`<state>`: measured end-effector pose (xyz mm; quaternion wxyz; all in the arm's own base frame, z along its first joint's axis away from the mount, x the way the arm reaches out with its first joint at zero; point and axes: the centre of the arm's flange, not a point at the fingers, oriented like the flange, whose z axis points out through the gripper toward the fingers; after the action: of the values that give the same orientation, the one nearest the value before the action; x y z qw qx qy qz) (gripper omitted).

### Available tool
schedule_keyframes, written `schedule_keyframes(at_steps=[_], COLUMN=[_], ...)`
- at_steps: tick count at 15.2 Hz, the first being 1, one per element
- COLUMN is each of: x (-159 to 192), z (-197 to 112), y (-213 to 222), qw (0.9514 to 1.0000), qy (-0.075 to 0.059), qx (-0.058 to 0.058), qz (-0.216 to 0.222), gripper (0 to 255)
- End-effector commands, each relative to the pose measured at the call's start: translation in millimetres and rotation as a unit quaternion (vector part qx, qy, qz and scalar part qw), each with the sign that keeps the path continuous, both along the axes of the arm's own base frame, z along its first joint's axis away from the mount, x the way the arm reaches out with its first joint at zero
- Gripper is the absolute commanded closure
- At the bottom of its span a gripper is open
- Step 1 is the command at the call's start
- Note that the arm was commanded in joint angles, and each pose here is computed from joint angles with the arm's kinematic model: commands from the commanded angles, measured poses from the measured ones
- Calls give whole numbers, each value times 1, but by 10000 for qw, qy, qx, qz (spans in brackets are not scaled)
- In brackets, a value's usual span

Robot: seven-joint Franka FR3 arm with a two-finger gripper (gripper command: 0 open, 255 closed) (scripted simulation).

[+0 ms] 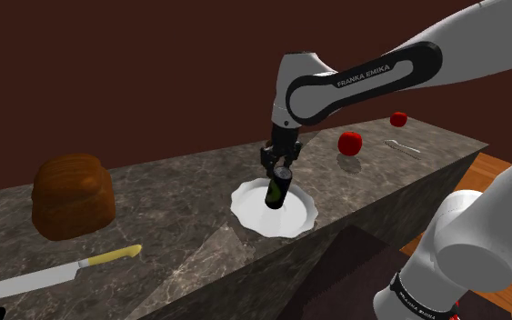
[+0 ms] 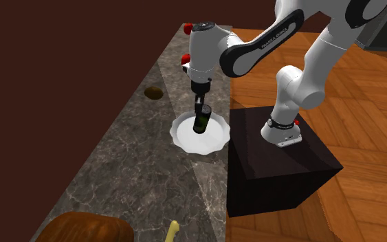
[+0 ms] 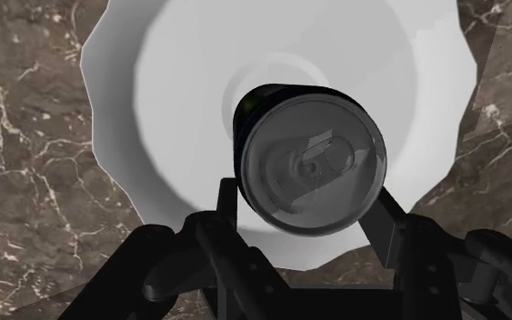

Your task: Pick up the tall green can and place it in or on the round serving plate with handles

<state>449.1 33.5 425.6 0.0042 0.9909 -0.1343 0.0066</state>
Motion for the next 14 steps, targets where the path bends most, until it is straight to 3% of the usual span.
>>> schedule_keyframes(at_steps=[1,2,3,8,12,14], x=[-1,-1,-1,-1,-1,-1], z=[-4,-4,-3,-4,46,46], y=[1,1,0,1,1,1], qw=[10000,10000,10000,10000,10000,10000], qy=[47,47,47,47,47,47], qx=[-1,-1,-1,-1,-1,-1], qz=[2,2,2,2,2,2], gripper=[255,255,0,0,0,0])
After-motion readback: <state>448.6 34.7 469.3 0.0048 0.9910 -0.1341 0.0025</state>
